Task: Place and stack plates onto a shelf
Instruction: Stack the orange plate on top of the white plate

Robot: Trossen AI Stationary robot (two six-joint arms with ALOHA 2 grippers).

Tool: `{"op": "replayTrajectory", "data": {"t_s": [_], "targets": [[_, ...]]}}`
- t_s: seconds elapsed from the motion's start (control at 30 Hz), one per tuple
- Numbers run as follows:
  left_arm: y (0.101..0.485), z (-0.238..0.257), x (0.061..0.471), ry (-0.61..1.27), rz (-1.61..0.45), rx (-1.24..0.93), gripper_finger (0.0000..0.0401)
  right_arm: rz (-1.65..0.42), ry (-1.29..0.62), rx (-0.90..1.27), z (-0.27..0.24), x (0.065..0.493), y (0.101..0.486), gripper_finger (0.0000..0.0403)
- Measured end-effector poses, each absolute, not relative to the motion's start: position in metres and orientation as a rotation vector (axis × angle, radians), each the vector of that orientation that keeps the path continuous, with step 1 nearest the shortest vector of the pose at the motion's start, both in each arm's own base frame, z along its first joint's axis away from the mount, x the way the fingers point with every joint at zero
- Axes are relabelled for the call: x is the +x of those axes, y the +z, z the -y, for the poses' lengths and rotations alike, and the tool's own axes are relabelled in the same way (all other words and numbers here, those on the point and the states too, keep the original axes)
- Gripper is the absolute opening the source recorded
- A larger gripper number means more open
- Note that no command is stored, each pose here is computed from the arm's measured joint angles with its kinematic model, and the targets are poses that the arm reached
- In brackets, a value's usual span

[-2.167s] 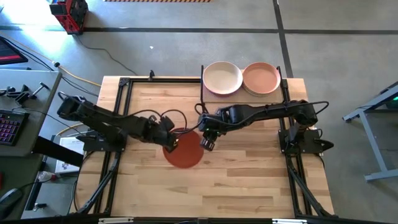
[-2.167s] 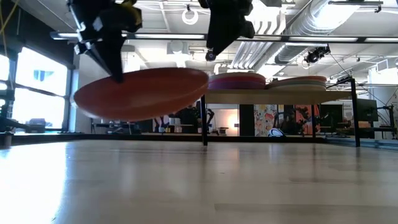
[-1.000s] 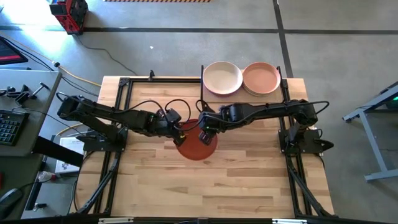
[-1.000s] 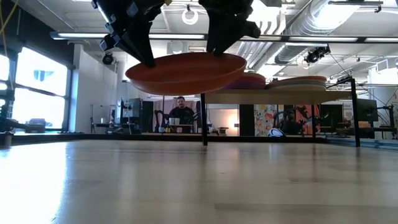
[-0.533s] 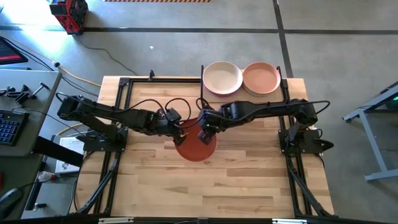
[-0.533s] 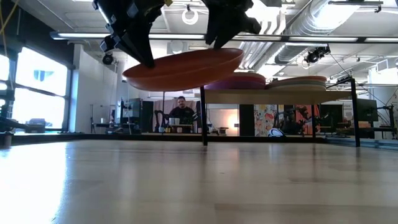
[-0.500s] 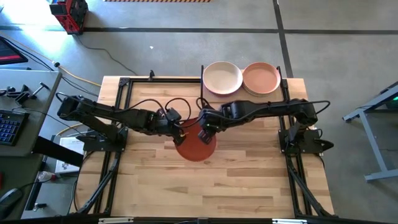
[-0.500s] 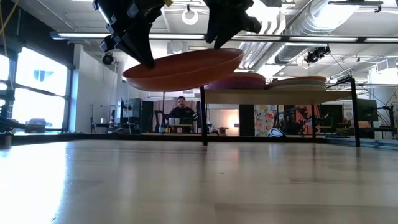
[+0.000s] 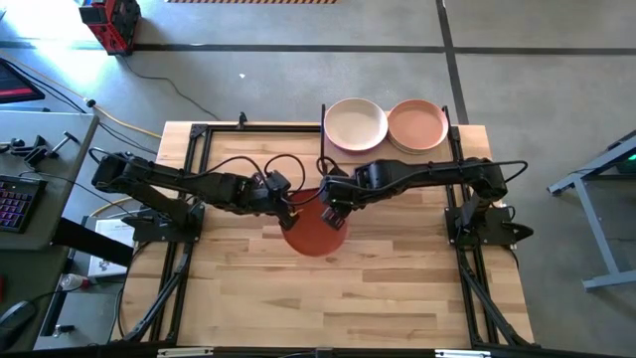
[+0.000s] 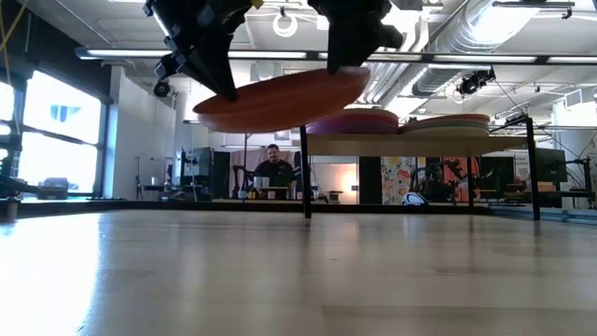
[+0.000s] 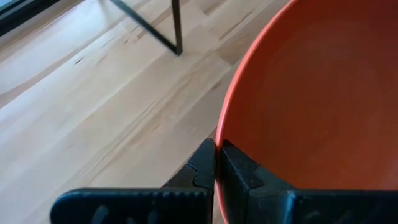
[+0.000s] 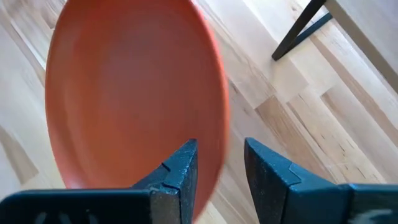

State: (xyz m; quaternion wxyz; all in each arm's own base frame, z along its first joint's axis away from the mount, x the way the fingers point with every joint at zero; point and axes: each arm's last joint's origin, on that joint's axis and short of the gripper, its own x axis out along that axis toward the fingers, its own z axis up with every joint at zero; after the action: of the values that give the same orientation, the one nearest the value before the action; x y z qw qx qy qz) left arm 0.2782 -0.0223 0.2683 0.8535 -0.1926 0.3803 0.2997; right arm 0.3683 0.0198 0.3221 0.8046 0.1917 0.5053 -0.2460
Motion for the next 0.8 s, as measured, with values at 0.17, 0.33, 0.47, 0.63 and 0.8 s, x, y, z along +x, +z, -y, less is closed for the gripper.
{"op": "replayTrajectory", "data": {"t_s": [0.17, 0.33, 0.47, 0.63, 0.8], "targets": [[0.2708, 0.0228, 0.2819, 0.611, -0.761, -0.412, 0.0, -1.084, -0.531, 0.406, -0.0198, 0.368, 0.3216, 0.0109], [0.2719, 0.0227, 0.2838, 0.588, -0.752, -0.39, 0.0, -1.102, -0.533, 0.393, -0.0196, 0.3665, 0.3209, 0.0069], [0.2722, 0.0211, 0.2843, 0.59, -0.748, -0.396, 0.0003, -1.107, -0.525, 0.372, -0.0193, 0.3663, 0.3207, 0.001], [0.2722, 0.0182, 0.2846, 0.599, -0.745, -0.401, 0.0015, -1.109, -0.522, 0.36, -0.0186, 0.3663, 0.3206, 0.0008], [0.2723, 0.0142, 0.2854, 0.599, -0.743, -0.438, 0.0022, -1.111, -0.528, 0.364, -0.0164, 0.3661, 0.3205, 0.0003]]}}
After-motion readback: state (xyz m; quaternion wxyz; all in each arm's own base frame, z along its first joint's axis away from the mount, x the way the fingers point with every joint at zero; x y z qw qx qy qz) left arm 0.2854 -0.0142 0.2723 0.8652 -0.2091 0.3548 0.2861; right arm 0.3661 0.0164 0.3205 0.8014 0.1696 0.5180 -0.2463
